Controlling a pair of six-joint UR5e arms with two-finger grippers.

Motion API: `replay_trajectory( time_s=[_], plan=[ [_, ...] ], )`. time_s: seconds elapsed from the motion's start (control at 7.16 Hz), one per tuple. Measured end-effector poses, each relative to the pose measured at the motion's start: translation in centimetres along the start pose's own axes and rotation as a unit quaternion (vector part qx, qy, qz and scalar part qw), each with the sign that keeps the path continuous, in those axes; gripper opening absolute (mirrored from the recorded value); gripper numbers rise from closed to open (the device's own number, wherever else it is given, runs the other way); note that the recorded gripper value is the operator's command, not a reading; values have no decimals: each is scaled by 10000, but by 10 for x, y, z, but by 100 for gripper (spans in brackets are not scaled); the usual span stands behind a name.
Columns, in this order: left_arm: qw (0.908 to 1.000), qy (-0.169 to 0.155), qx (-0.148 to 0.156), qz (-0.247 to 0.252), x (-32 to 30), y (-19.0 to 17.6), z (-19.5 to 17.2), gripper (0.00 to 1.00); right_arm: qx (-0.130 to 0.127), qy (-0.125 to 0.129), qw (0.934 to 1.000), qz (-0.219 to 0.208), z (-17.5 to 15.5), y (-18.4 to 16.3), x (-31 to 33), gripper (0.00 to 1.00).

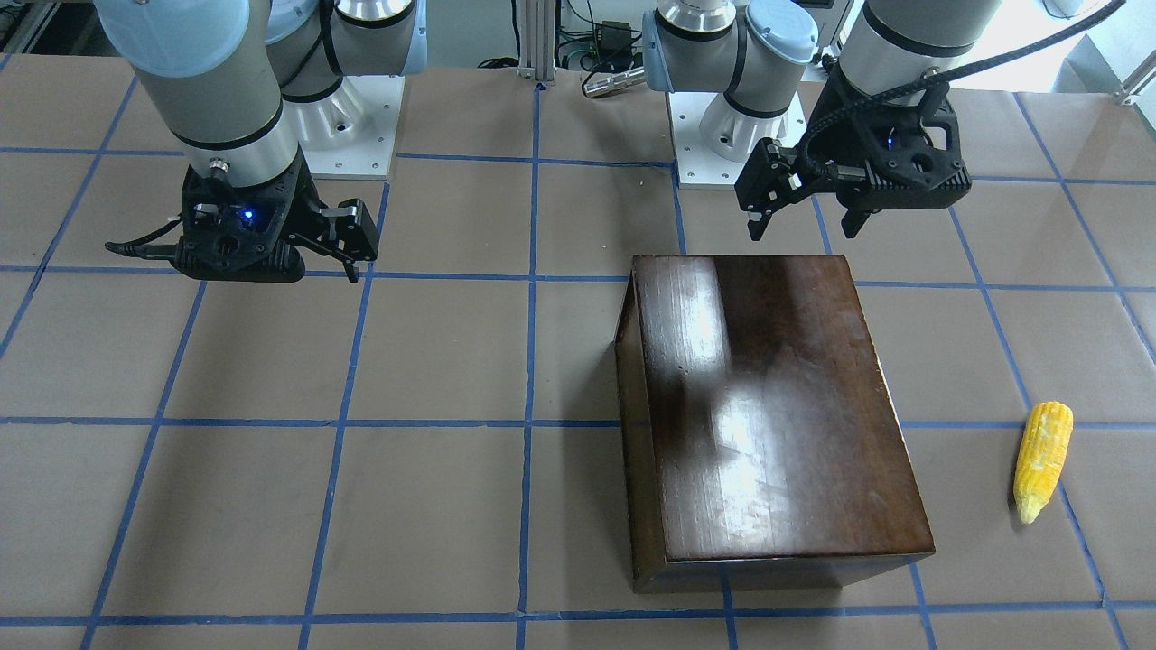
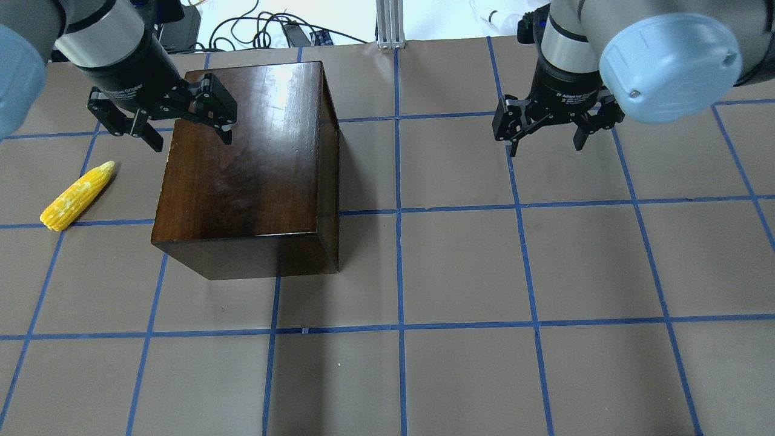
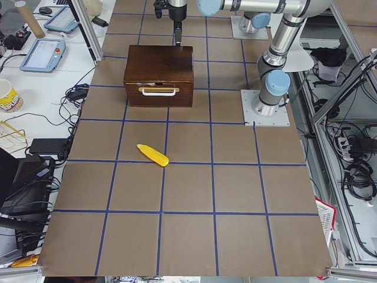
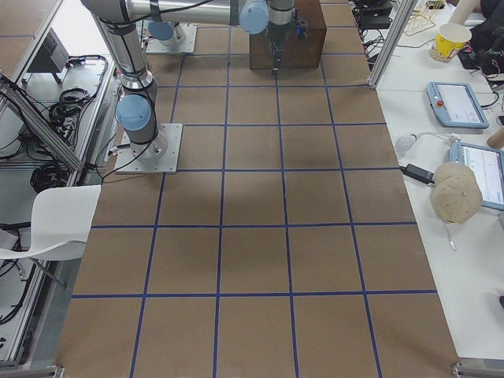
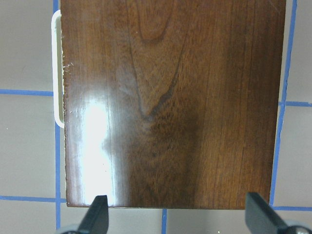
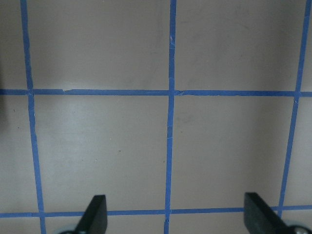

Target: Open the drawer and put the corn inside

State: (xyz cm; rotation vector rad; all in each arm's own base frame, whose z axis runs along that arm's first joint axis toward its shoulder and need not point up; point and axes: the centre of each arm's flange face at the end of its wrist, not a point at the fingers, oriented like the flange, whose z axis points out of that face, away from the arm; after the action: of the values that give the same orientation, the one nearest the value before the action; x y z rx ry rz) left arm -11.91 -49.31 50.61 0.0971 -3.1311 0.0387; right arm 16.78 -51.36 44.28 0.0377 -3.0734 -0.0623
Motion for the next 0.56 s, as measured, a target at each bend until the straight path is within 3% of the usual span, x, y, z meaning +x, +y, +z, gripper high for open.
replay_trajectory(
  time_s=[0.56],
  plan=[
    [10000,0,55,-46,-11,-4,-10,100,-1,0,10000,0,0,0,0,100]
  ],
)
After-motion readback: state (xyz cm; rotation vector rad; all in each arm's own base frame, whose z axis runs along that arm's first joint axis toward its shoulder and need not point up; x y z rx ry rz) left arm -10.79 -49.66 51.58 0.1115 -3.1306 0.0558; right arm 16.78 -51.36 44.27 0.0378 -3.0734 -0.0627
